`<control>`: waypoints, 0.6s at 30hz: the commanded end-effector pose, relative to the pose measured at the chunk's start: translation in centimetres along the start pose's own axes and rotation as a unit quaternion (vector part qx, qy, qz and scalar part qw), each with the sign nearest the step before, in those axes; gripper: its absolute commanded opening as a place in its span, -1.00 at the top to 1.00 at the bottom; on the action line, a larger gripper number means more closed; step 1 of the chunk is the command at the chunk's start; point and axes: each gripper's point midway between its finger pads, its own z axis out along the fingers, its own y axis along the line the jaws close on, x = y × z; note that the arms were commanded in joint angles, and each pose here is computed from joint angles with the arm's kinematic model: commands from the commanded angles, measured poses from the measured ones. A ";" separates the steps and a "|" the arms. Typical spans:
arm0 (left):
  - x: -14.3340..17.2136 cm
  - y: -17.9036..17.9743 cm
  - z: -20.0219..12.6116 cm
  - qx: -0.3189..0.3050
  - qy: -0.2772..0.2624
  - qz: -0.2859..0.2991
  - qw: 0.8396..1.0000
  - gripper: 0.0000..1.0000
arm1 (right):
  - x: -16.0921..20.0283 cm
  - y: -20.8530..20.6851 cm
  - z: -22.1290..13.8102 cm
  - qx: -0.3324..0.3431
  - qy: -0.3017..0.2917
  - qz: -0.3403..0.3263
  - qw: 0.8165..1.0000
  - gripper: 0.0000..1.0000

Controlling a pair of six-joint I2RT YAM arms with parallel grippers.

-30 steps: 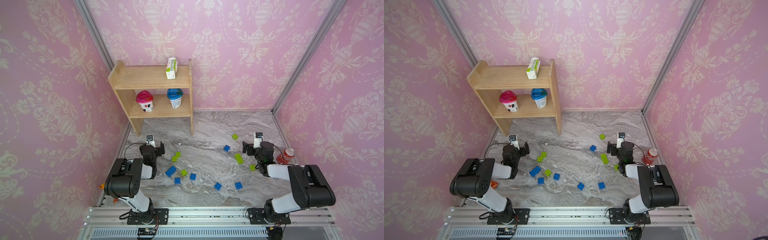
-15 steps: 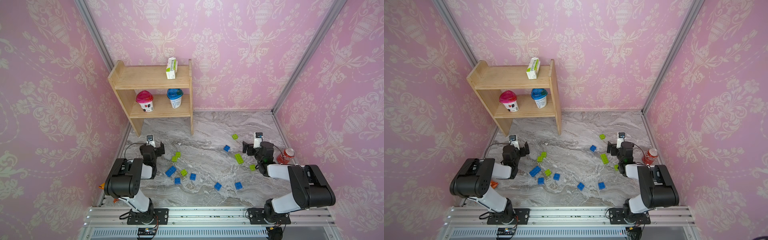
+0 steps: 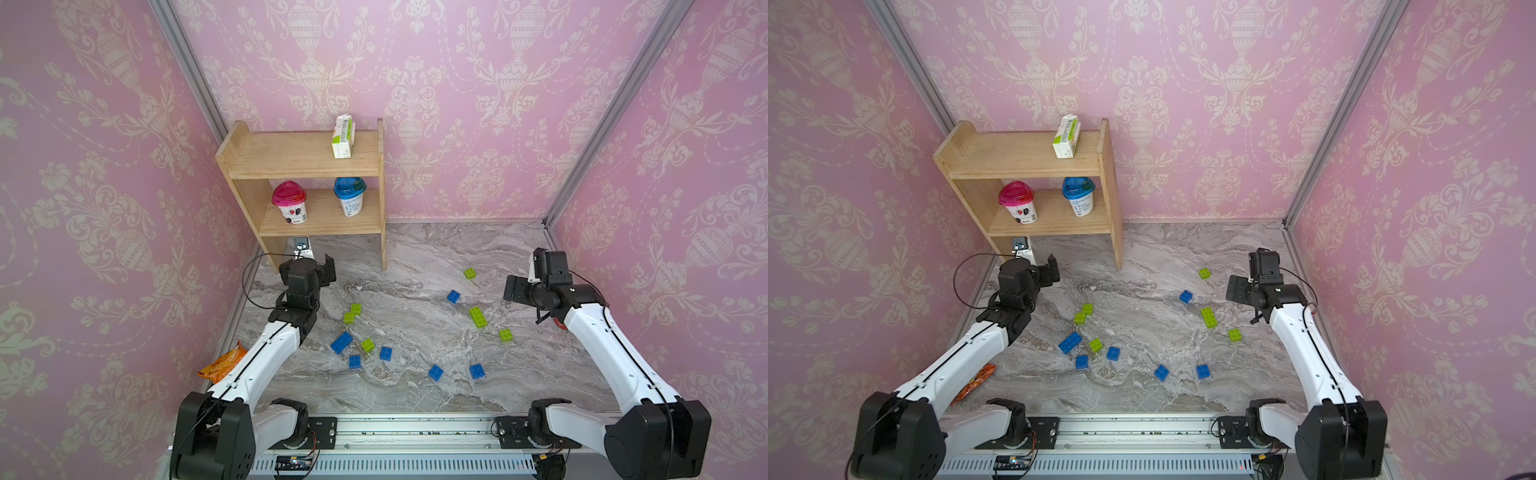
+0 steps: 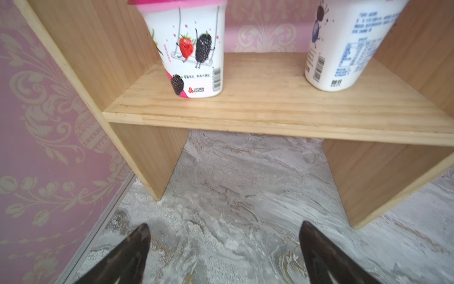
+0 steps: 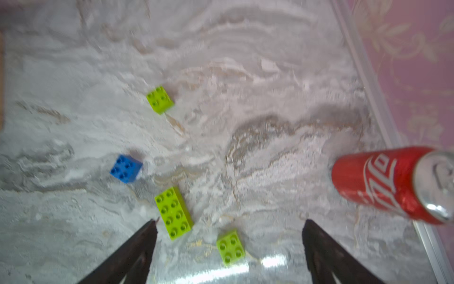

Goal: Assemble the letter v with lego
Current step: Pick up the lego brick from the center of the board.

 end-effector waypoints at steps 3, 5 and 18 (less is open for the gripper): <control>4.6 0.2 -2.2 -0.001 0.114 -0.014 0.993 -0.86 | 9.8 -0.7 2.3 0.021 0.255 0.014 0.966 -0.78; 4.7 -0.2 -2.7 0.010 0.118 -0.026 0.993 -0.84 | 10.6 -0.4 3.2 0.016 0.274 0.015 0.961 -0.74; 5.2 -1.0 -3.1 0.030 0.123 -0.064 0.990 -0.77 | 11.8 0.3 7.6 0.011 0.335 -0.014 0.942 -0.28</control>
